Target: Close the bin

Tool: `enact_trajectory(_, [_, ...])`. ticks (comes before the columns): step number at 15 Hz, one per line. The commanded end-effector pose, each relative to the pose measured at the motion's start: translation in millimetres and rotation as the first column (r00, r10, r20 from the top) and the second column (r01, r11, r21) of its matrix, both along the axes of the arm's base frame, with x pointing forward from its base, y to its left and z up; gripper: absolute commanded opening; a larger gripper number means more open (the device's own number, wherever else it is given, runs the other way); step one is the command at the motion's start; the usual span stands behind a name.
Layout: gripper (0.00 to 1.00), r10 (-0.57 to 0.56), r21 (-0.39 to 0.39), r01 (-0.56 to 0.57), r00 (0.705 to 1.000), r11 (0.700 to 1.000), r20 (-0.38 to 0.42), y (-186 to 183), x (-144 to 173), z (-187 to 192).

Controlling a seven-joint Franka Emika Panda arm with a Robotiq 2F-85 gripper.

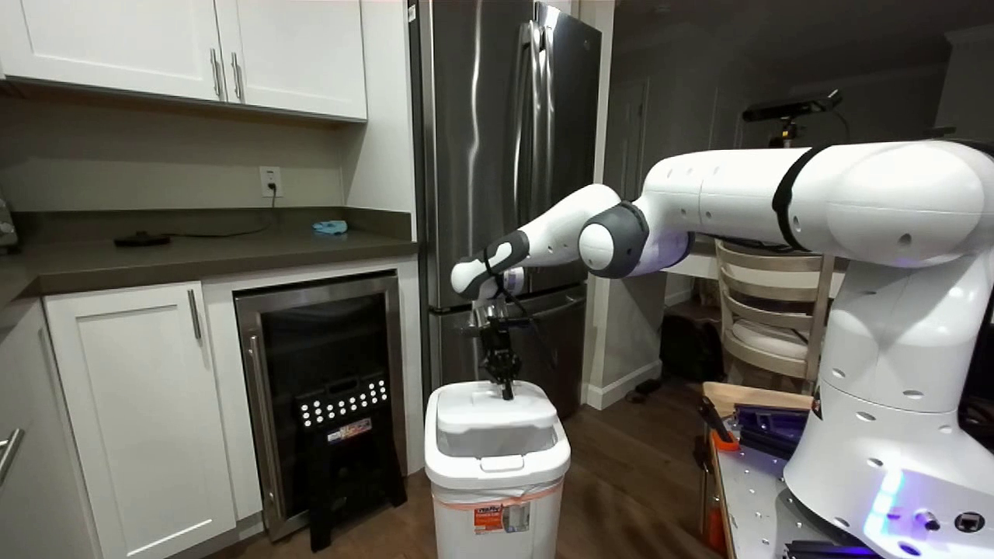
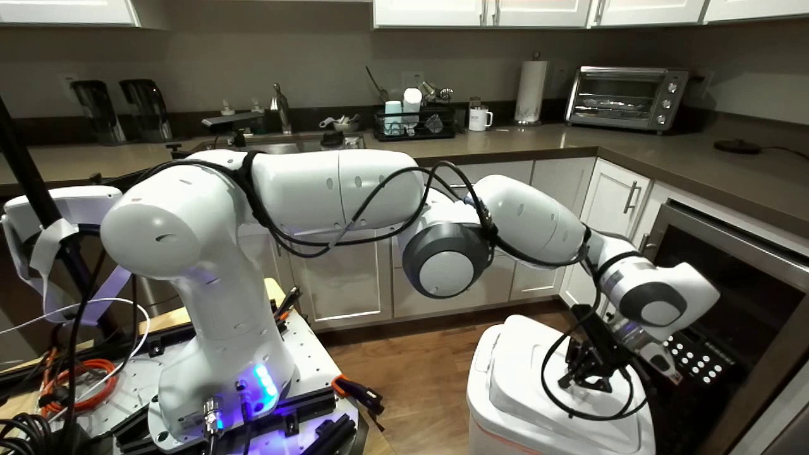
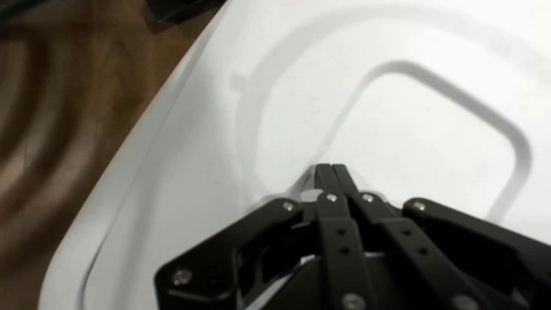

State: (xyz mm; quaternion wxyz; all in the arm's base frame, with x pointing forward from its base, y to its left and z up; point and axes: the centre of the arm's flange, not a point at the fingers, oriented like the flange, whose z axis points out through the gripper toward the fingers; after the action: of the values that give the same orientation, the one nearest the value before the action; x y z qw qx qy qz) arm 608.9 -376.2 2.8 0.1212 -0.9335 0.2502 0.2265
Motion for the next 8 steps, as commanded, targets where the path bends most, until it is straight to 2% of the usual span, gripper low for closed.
enact_trajectory(1, [0.02, -0.077, 0.138, 0.083, 0.996, 0.987, -0.046, 21.9, -34.1, -59.0])
enact_trajectory(2, [0.03, -0.064, 0.156, 0.071, 0.997, 0.985, -0.051, 36.7, -45.1, -68.1])
enact_trajectory(5, [0.03, -0.039, 0.165, 0.045, 0.999, 0.985, -0.037, 46.4, -35.6, -54.3])
enact_trajectory(8, [0.03, 0.008, 0.145, 0.006, 0.996, 0.989, -0.094, 53.8, -11.5, -10.0])
